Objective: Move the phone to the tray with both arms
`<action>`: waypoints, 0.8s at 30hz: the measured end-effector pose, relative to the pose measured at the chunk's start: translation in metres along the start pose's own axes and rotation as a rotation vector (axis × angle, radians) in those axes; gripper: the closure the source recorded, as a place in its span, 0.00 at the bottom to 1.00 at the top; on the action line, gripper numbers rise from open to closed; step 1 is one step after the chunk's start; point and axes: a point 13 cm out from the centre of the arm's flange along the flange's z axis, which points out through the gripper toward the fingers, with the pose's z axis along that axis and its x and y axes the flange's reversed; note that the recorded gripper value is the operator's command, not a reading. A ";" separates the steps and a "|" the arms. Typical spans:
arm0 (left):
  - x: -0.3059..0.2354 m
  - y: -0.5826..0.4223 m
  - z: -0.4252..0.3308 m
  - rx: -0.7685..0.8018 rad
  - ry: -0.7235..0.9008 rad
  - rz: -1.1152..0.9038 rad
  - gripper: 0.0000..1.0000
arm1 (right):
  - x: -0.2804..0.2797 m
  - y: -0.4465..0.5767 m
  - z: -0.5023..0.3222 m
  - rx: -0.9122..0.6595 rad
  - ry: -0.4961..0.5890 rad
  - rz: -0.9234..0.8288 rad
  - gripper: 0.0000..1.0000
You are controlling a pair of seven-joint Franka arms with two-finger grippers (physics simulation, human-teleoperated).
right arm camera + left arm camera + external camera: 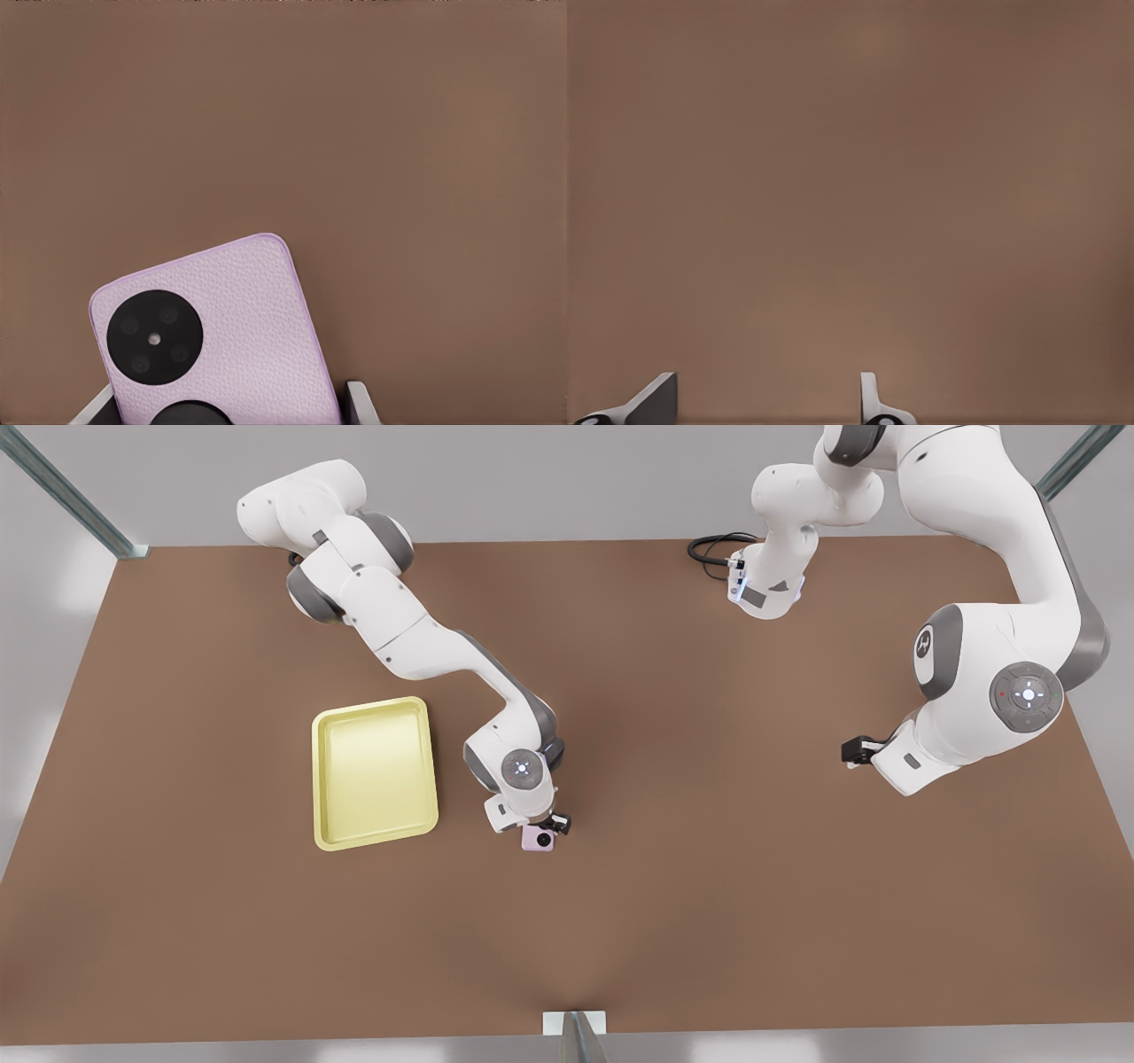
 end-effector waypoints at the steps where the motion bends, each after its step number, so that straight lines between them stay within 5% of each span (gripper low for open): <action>1: 0.000 0.000 0.000 0.000 0.000 0.000 0.00 | -0.001 0.001 -0.002 -0.003 -0.001 0.000 0.18; 7: 0.000 0.000 -0.001 0.000 -0.001 0.001 0.00 | -0.024 -0.030 -0.030 0.010 -0.003 0.017 0.18; 15: 0.000 -0.001 -0.001 0.001 -0.002 0.002 0.00 | -0.060 -0.221 -0.070 0.135 0.052 0.065 0.18; 24: 0.000 -0.002 -0.001 0.004 -0.001 0.002 0.00 | -0.016 -0.350 -0.050 0.206 0.146 -0.025 0.12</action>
